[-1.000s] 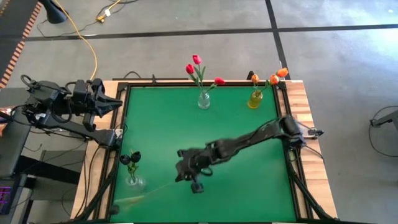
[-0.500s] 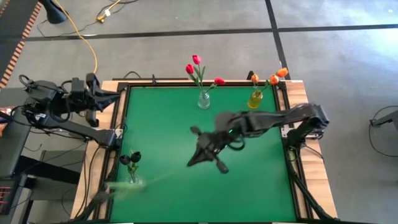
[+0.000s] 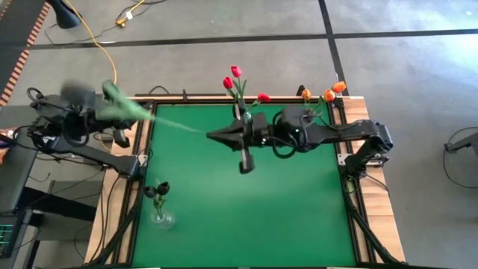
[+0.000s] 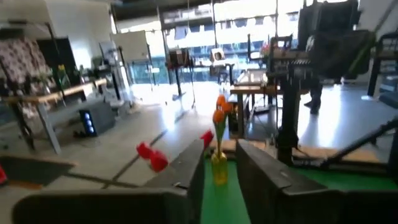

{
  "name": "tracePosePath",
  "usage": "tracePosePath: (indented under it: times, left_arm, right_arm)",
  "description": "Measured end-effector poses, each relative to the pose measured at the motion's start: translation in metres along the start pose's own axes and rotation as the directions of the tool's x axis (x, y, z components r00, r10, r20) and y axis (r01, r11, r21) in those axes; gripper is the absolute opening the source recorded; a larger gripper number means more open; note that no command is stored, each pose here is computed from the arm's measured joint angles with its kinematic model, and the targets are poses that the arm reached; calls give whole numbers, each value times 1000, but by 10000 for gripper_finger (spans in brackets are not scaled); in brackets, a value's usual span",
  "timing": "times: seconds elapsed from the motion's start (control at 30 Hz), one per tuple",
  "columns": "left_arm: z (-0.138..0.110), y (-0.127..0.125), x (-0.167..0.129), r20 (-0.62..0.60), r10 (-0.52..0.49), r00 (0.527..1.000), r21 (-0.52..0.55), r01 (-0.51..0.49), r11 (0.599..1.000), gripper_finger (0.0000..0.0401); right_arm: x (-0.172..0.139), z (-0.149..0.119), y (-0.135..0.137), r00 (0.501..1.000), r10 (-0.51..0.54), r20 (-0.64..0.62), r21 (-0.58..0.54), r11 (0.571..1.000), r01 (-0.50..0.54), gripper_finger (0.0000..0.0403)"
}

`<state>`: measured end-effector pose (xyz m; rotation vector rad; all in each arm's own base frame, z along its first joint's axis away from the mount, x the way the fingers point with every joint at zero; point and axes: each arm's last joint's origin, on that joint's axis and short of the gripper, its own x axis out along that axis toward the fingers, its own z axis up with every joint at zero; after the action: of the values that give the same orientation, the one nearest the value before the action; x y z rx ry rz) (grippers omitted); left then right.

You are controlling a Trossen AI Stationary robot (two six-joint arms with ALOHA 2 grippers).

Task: Sort flowers into vase by color
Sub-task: Put the black flower into the bottom transparent vase

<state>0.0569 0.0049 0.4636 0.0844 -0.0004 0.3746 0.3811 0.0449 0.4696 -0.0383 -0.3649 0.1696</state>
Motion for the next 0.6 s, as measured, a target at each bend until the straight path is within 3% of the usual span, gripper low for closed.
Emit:
tracePosePath:
  times: [0.1,0.23,0.37,0.6]
  left_arm:
    - [7,-5,9,48,1,999,4,-2,1000,114]
    - [18,-12,18,141,-64,988,-44,71,997,159]
    - [23,-20,27,186,-126,974,-92,145,985,188]
    - [18,-39,50,141,-279,950,-116,296,948,205]
  right_arm:
    - [8,-7,-4,993,-34,109,-14,999,35,16]
    - [18,-22,-5,981,-61,185,5,998,61,17]
    - [26,-41,-5,978,-75,196,25,997,71,17]
    - [30,-53,-2,979,-85,186,48,996,78,17]
